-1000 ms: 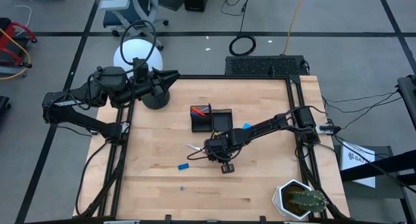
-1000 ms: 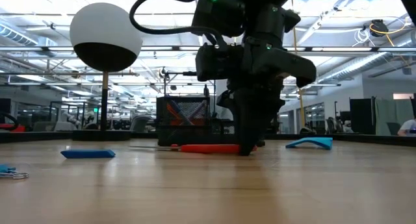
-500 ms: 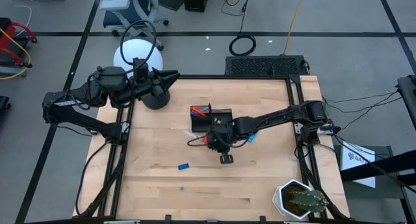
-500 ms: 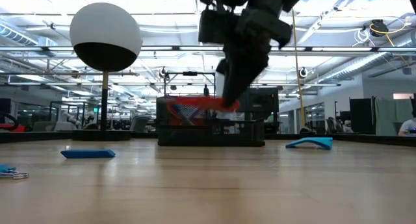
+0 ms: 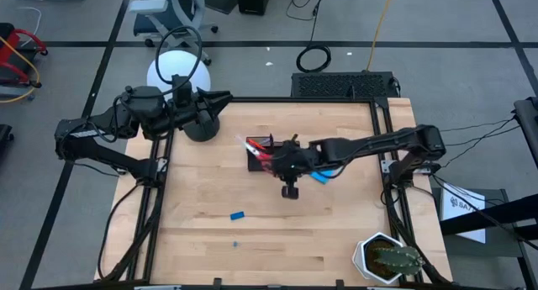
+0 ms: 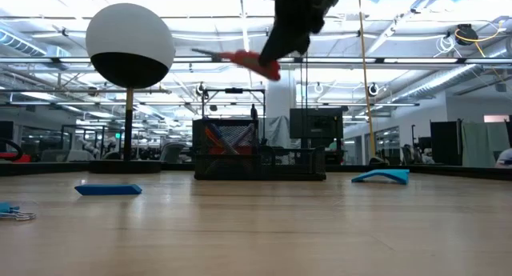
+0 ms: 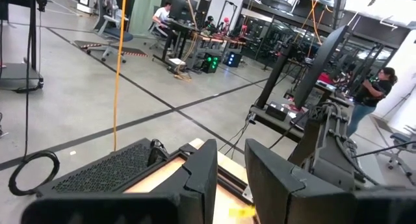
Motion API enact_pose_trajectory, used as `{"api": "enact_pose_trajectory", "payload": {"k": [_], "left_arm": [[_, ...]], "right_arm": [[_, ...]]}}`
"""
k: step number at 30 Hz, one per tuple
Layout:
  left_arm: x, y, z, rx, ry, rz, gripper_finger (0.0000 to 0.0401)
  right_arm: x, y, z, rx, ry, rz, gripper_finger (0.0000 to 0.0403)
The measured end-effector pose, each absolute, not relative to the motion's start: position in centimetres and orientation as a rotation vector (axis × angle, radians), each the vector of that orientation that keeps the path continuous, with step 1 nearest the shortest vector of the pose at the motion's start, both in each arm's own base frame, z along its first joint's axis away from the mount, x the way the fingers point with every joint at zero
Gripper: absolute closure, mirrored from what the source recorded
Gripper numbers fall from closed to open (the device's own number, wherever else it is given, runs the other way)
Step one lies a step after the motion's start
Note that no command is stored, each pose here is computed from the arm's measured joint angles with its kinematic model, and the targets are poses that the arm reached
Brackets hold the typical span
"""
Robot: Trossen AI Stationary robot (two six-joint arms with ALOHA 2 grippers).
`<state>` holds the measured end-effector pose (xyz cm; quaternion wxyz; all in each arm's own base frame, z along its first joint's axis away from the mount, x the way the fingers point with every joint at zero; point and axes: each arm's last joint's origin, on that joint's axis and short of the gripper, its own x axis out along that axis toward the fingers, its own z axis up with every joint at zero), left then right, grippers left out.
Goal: Pick and place office supplies into organizer
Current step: Put the orange scissors into the black desk organizer
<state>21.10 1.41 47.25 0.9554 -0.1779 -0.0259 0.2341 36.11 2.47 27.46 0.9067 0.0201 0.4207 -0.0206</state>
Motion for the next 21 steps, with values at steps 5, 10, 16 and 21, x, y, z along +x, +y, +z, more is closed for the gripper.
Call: {"api": "enact_pose_trajectory", "payload": {"k": [5, 10, 16, 21], "left_arm": [[21.1, 1.4, 47.2, -0.39, -0.06, 0.475, 0.0316], [21.1, 1.4, 47.4, -0.408, -0.081, 0.458, 0.0316], [21.2, 1.1, 47.5, -0.441, -0.074, 0.358, 0.0316], [21.3, 0.9, 47.9, -0.454, -0.095, 0.259, 0.0316]], "right_arm": [[35.5, 1.9, 29.4, 0.084, 0.766, -0.161, 0.0387], [35.6, 1.5, 30.8, 0.145, 0.65, -0.218, 0.0387], [36.1, 1.0, 32.3, 0.18, 0.501, -0.228, 0.0387], [36.6, 0.7, 33.6, 0.214, 0.365, -0.223, 0.0387]]}}
